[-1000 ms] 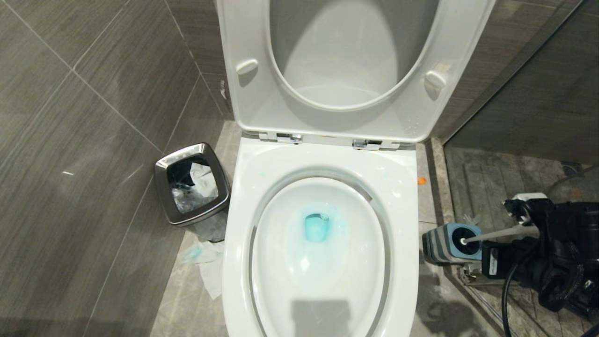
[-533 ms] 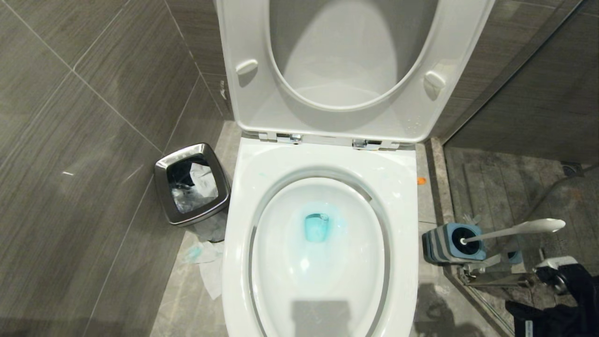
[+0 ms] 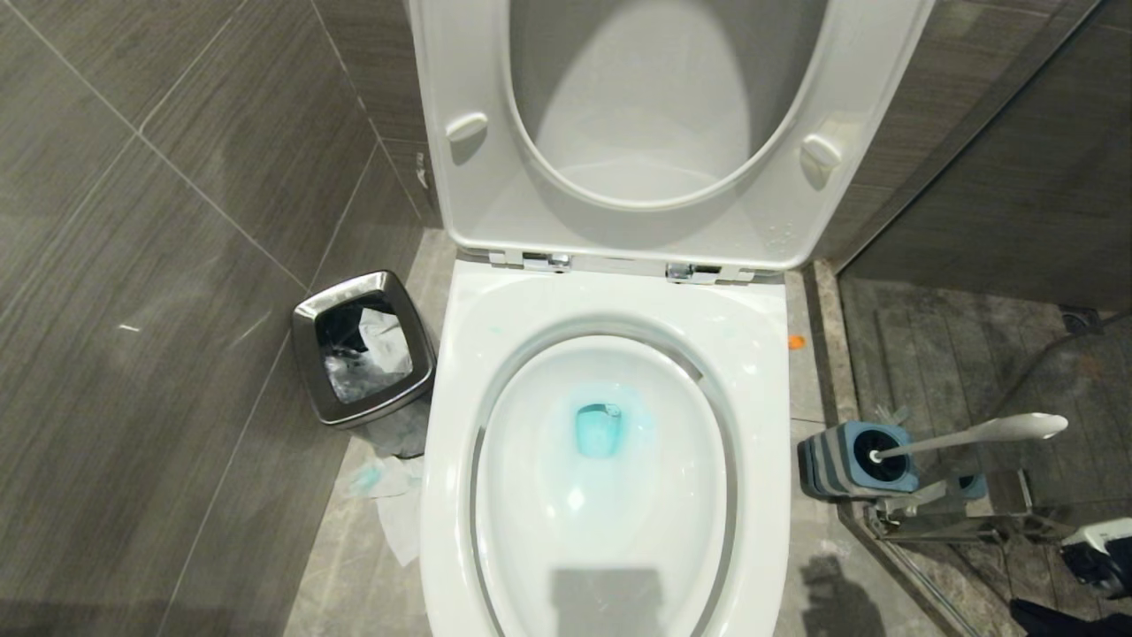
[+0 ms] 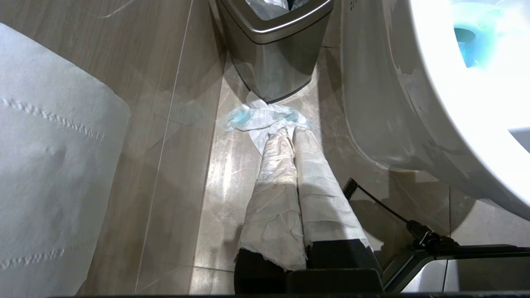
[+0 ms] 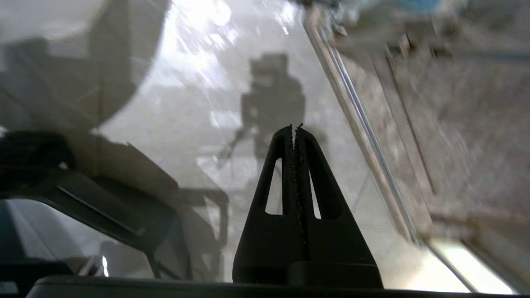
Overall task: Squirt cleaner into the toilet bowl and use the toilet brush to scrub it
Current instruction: Scrub the toilet bowl
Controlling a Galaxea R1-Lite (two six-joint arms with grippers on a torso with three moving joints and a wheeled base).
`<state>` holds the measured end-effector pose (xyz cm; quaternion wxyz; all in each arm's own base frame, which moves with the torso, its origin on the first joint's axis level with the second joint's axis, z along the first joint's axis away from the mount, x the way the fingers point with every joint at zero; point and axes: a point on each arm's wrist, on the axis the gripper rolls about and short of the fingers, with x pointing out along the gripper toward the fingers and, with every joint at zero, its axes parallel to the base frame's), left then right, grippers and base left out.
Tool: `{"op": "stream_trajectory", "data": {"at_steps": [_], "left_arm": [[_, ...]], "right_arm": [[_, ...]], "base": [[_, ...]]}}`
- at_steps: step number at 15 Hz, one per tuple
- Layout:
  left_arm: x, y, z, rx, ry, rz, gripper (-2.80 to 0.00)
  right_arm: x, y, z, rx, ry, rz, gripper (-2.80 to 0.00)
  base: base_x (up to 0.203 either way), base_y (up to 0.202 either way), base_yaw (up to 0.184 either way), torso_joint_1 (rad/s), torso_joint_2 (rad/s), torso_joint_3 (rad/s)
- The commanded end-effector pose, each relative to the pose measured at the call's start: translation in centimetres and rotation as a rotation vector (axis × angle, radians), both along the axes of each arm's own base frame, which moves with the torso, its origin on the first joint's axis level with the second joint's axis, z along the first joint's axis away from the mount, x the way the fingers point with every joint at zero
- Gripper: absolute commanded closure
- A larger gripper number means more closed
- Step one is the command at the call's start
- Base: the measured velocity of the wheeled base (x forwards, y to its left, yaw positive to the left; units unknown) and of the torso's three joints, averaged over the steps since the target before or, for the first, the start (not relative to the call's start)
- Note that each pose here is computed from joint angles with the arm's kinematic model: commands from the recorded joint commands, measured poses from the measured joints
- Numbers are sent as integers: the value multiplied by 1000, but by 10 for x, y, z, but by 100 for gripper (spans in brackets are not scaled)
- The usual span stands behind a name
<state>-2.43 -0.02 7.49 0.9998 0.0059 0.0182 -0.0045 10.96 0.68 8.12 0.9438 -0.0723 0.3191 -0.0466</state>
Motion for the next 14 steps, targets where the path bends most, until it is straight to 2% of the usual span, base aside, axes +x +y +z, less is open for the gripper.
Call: {"op": "stream_trajectory", "data": {"at_steps": [1,3,6,11,14], "left_arm": [[0,0,0,0,0,1,0],[0,0,0,0,0,0,0],[0,0,0,0,0,0,0],[0,0,0,0,0,0,0],[0,0,0,0,0,0,0]], "right_arm": [[-2,-2,1,-4,-9,-15,0],[-2,-1,1,30,-1,37,0],[-2,-4,1,56,0,27,0],[7,-8,-11,112,83,-68,0],[16,-9,-12,100,59,-115,0]], "base": [[0,0,0,0,0,0],[0,0,0,0,0,0],[0,0,0,0,0,0],[0,0,0,0,0,0],[0,0,0,0,0,0]]}}
